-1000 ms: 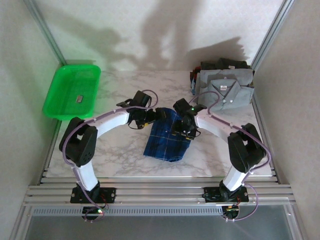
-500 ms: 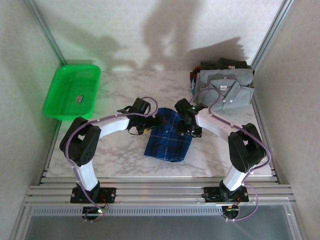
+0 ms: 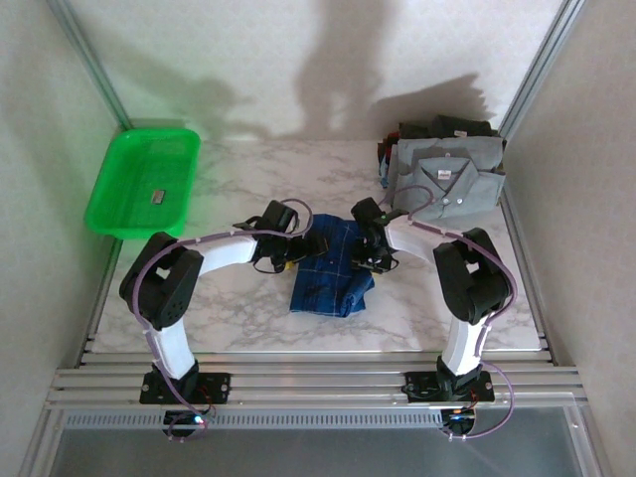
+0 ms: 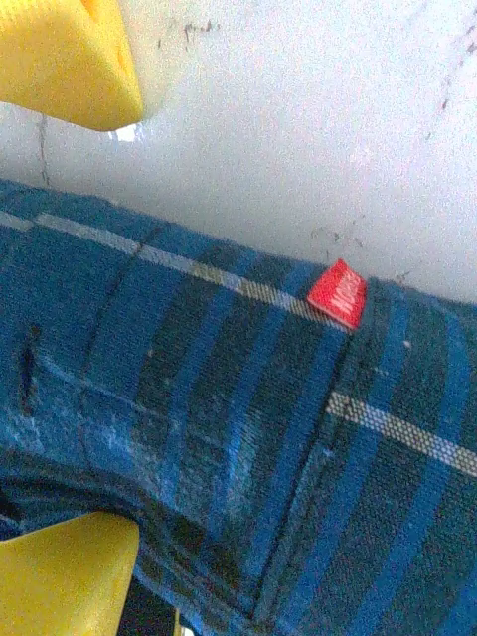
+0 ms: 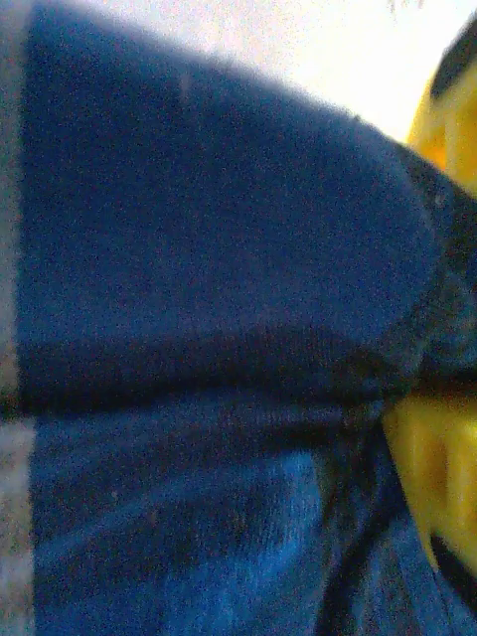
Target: Fold and stack the long sleeve shirts
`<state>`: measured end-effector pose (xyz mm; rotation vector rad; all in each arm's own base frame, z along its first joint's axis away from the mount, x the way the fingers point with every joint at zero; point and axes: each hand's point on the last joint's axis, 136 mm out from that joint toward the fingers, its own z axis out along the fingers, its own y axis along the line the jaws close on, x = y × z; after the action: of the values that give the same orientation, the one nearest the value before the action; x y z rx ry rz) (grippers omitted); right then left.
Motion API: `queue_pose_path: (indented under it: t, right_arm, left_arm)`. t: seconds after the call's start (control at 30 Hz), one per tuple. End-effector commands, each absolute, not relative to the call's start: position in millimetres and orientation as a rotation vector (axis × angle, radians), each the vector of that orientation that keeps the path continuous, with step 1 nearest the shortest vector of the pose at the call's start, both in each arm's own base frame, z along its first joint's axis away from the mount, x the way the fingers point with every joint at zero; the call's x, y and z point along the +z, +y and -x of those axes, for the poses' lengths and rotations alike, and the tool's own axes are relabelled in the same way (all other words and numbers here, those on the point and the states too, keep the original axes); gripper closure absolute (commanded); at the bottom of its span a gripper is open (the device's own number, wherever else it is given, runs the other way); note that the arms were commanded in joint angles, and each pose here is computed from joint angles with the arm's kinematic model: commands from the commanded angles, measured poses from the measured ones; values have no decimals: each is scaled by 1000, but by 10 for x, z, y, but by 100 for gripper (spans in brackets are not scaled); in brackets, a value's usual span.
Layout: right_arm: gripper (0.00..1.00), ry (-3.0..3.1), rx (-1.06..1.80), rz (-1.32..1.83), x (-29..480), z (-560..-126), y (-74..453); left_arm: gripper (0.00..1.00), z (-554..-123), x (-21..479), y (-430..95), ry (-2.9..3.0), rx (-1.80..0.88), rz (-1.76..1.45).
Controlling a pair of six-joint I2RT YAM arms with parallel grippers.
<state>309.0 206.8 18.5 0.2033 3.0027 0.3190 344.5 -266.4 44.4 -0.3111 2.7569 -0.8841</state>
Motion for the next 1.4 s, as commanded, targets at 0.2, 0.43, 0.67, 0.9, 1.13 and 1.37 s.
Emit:
queue_pose_path:
  t: [0.2, 0.43, 0.67, 0.9, 1.13, 1.37]
  right_arm:
    - [100, 2814, 57, -246, 1003, -3208, 1675]
    - [100, 2566, -498, -223, 2327, -3020, 833]
    - [100, 2490, -973, 56, 2277, -3042, 1305]
    - [100, 2618, -1019, 433, 1125, -3086, 2681]
    - [86, 2900, -291, 447, 737, -2826, 3883]
    - [40, 2945, 326, 299, 1308, -2748, 4043]
  left_arm:
    - [1, -3755, 1077, -2553, 2587, -919, 283]
    - [1, -4291, 2430, -1999, 2240, -920, 343]
    - [0, -4257, 2783, -1712, 2177, -879, 345]
    - [0, -3804, 2274, -1426, 2280, -804, 457]
    - [0, -3473, 2231, -1078, 2286, -723, 551]
    - [0, -3225, 2160, -1047, 2321, -757, 623]
